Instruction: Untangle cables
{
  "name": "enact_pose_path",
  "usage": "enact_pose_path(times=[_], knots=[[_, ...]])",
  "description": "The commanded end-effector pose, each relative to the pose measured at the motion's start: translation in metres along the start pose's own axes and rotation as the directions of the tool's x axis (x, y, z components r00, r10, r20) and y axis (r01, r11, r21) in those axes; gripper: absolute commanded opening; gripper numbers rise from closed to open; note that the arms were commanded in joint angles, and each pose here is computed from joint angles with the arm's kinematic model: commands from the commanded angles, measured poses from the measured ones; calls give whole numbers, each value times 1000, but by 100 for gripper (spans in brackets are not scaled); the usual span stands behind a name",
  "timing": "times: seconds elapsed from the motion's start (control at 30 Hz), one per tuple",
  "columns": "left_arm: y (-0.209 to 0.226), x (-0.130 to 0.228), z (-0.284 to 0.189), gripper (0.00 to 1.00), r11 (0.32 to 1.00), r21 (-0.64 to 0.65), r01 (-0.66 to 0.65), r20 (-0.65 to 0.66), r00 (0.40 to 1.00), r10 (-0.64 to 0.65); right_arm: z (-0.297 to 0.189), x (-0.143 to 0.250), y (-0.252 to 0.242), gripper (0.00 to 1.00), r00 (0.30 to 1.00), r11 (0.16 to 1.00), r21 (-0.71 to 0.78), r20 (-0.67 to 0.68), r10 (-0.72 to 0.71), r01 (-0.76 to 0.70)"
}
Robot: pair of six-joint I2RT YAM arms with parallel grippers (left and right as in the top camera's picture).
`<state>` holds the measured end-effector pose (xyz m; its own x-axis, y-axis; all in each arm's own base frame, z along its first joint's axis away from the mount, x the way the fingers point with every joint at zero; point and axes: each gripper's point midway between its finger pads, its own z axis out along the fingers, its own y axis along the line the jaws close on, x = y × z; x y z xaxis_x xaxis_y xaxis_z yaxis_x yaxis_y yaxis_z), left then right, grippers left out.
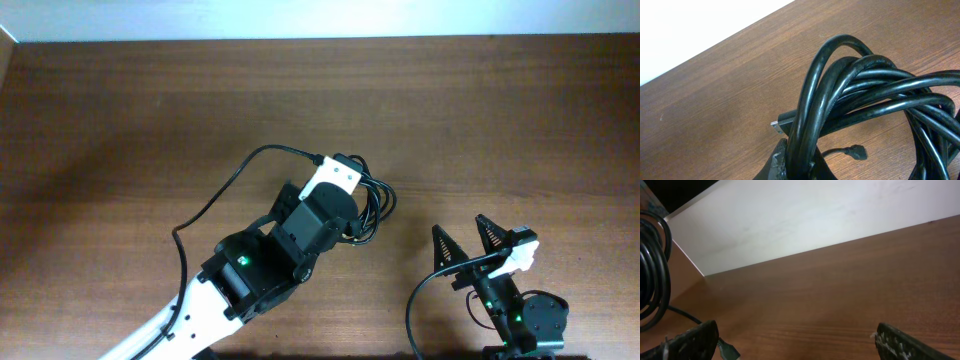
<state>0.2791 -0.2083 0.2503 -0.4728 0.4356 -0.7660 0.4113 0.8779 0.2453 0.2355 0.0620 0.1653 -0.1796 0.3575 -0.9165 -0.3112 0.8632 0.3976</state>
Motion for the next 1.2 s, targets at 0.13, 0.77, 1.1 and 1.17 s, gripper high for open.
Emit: enact_pose_path(times=[0.13,0.77,1.1,1.17], knots=[[5,-5,-6,0,1000,-10,30,23,999,-30,0,1,-4,99,1000,1000,16,1,11,-11],[3,1,-6,0,1000,2,19,-2,1000,-19,0,1,-4,99,1000,1000,16,1,11,-11],[4,0,-6,0,989,-3,147,1,989,-147,0,0,-6,99,1000,999,32,11,9,-9],[21,-4,-7,0,983,-98,154,35,988,-151,0,-5,-4,99,1000,1000,19,29,2,-2]])
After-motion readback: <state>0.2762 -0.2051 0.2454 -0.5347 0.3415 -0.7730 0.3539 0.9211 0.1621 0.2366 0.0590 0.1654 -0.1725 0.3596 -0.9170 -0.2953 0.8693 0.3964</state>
